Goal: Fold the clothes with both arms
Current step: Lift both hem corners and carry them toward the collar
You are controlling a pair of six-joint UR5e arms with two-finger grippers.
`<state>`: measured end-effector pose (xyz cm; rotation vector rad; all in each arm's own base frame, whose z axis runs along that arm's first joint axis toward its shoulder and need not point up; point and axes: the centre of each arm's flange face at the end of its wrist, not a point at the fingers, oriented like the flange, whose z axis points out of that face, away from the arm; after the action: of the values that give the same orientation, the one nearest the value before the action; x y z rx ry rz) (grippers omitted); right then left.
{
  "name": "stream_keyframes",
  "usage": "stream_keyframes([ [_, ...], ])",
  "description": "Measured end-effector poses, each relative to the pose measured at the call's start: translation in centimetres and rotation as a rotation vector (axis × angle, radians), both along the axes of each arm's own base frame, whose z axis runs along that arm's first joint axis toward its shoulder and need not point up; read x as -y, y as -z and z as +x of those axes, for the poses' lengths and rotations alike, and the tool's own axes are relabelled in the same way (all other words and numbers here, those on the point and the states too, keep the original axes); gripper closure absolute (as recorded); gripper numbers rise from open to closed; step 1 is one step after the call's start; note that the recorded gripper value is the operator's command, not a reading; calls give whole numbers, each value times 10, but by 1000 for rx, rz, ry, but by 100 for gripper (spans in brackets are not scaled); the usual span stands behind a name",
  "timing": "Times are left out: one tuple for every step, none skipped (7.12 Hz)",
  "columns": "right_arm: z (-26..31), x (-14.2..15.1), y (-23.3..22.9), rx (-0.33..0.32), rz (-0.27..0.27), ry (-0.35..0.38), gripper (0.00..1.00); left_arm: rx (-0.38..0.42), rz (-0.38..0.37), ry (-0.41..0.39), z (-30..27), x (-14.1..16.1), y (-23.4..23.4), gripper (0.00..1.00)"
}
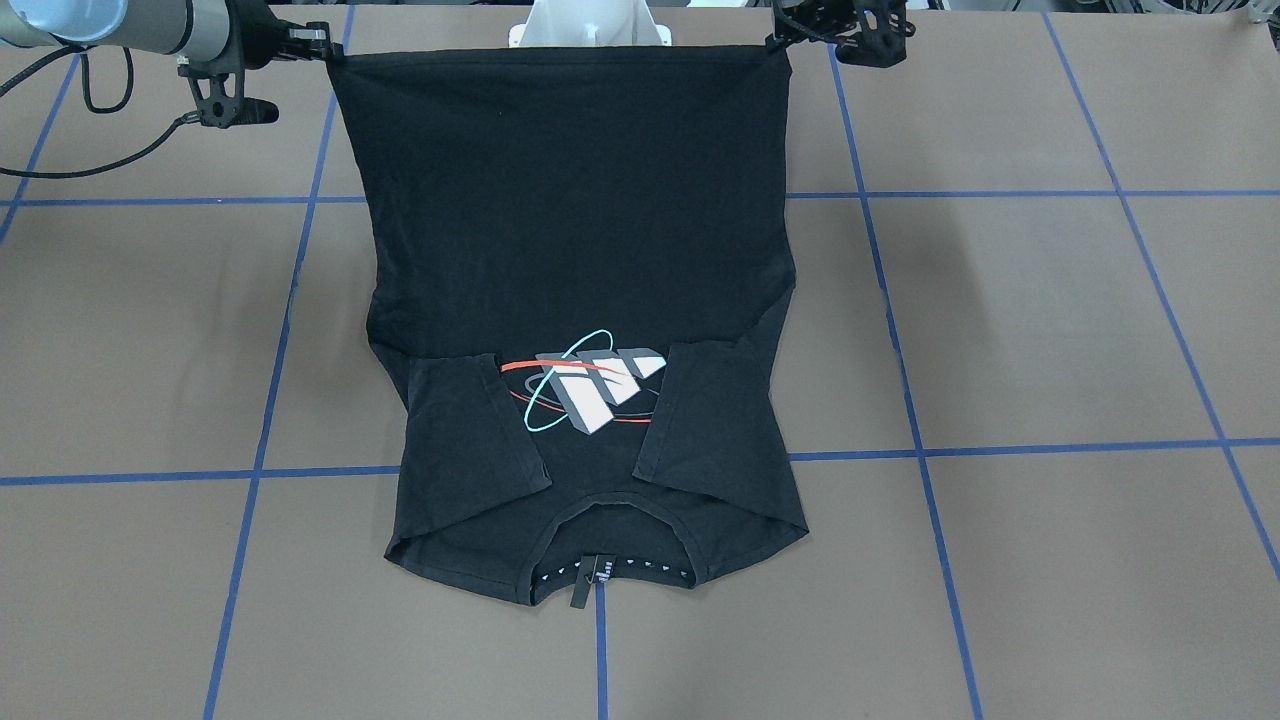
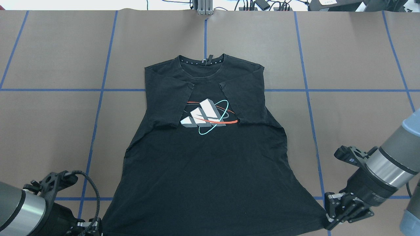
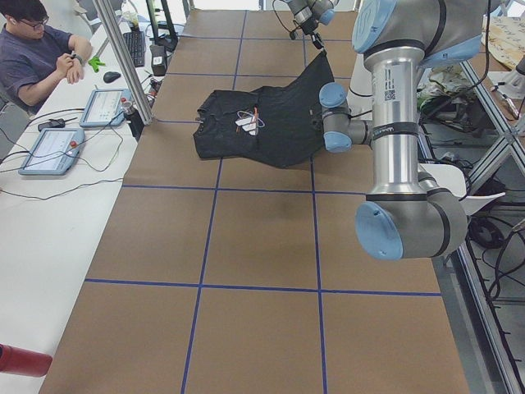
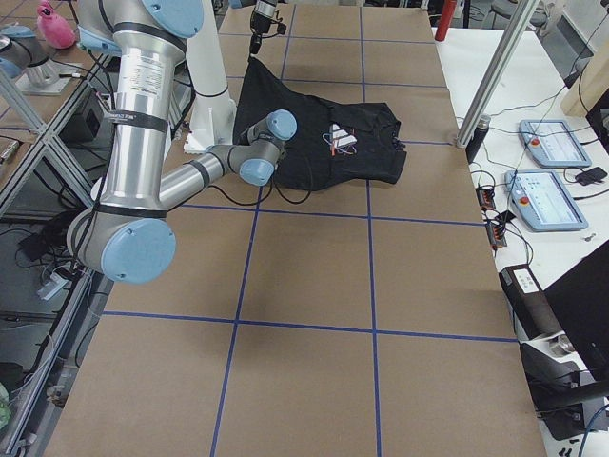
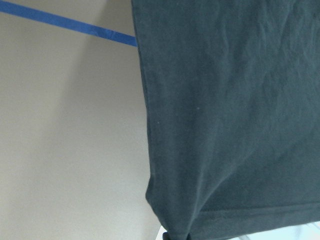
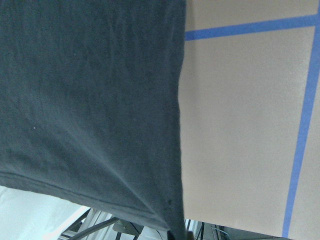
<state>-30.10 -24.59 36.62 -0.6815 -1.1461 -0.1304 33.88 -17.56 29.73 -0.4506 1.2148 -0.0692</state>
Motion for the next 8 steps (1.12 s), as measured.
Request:
stream_keyframes([
  [-3,18,3,9,5,-33,100,-7,5,38,-6,15,2,100],
  [-3,42,5,18,10,-79,100,-24,17,92,-12,36,7,100],
  [1,66,8,24,15,-130,100,-44,27,147,-16,60,14,100],
  [9,87,10,27,20,-179,100,-58,35,192,-16,83,20,100],
  [16,106,11,28,23,-221,100,-62,41,232,-10,107,21,100],
  [21,123,9,25,25,-258,100,-55,43,267,-2,131,18,100],
  [25,140,7,22,26,-289,100,-50,52,303,-1,152,16,100],
  [27,160,8,21,29,-319,100,-47,67,343,-9,172,16,100],
])
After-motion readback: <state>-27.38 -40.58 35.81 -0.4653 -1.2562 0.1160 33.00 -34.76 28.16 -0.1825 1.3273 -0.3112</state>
